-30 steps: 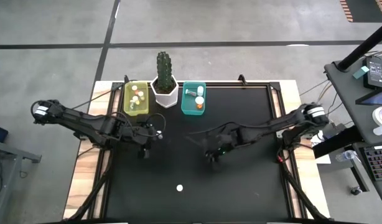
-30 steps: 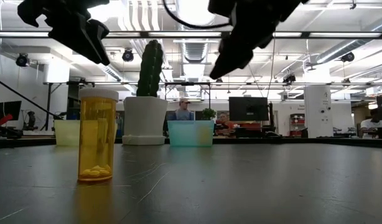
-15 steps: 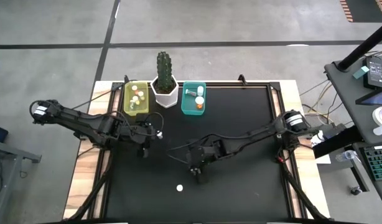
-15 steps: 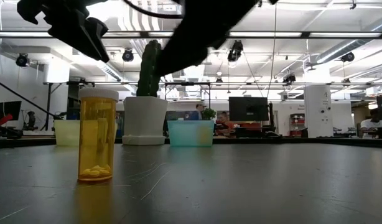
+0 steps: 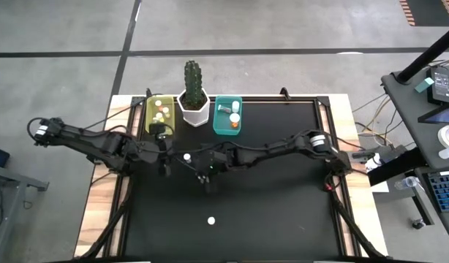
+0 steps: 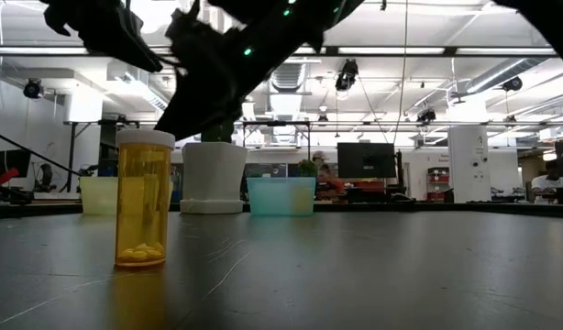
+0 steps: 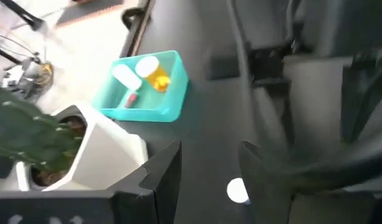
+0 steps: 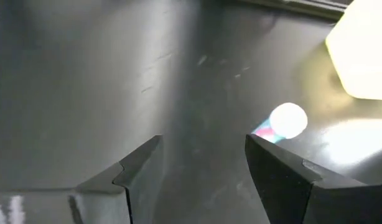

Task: Pick and place medicine bottles into bin by pill shape (circle, oval)
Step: Put the blue capsule bottle into the blue bin

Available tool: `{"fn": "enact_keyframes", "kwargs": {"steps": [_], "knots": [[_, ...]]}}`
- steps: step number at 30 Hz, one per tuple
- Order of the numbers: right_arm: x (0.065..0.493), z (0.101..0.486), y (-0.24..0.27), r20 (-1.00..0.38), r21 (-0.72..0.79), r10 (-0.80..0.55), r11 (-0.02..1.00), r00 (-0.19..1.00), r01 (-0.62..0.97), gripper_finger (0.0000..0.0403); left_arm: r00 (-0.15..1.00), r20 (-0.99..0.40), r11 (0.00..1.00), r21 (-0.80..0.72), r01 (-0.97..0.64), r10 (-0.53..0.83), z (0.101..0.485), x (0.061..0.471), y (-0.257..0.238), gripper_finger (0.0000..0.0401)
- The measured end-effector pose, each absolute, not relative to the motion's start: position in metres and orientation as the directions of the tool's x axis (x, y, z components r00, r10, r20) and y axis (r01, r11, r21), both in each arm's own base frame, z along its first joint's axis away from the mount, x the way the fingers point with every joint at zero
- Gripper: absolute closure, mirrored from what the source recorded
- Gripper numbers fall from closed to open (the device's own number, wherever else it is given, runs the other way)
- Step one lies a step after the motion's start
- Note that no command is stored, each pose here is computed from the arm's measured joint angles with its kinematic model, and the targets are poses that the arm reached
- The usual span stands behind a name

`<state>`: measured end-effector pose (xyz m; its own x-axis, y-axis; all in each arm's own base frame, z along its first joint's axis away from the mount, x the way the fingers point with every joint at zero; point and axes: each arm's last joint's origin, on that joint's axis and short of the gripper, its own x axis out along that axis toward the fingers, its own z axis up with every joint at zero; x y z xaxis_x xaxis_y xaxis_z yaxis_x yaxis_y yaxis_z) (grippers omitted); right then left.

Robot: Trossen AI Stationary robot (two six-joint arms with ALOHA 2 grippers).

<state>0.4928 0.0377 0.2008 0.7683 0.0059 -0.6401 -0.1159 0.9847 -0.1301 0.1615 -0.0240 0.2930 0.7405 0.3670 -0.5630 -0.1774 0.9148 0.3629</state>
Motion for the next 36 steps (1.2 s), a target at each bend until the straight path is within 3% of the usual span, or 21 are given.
{"fn": "enact_keyframes", "kwargs": {"steps": [18, 32, 36], "knots": [[0.546, 0.165, -0.017, -0.614, -0.111, -0.08, 0.994, 0.785, 0.015, 0.0184, 0.77, -0.431, 0.865, 0.397, -0.307, 0.471, 0.268, 0.132, -0.013, 0.0257], [0.546, 0.162, -0.019, -0.624, -0.095, -0.088, 0.995, 0.776, 0.036, 0.0184, 0.832, -0.317, 0.862, 0.389, -0.324, 0.456, 0.287, 0.126, -0.012, 0.0257], [0.543, 0.162, -0.02, -0.659, -0.046, -0.145, 0.987, 0.738, 0.153, 0.0184, 0.832, -0.317, 0.862, 0.389, -0.324, 0.456, 0.287, 0.126, -0.012, 0.0257]]}}
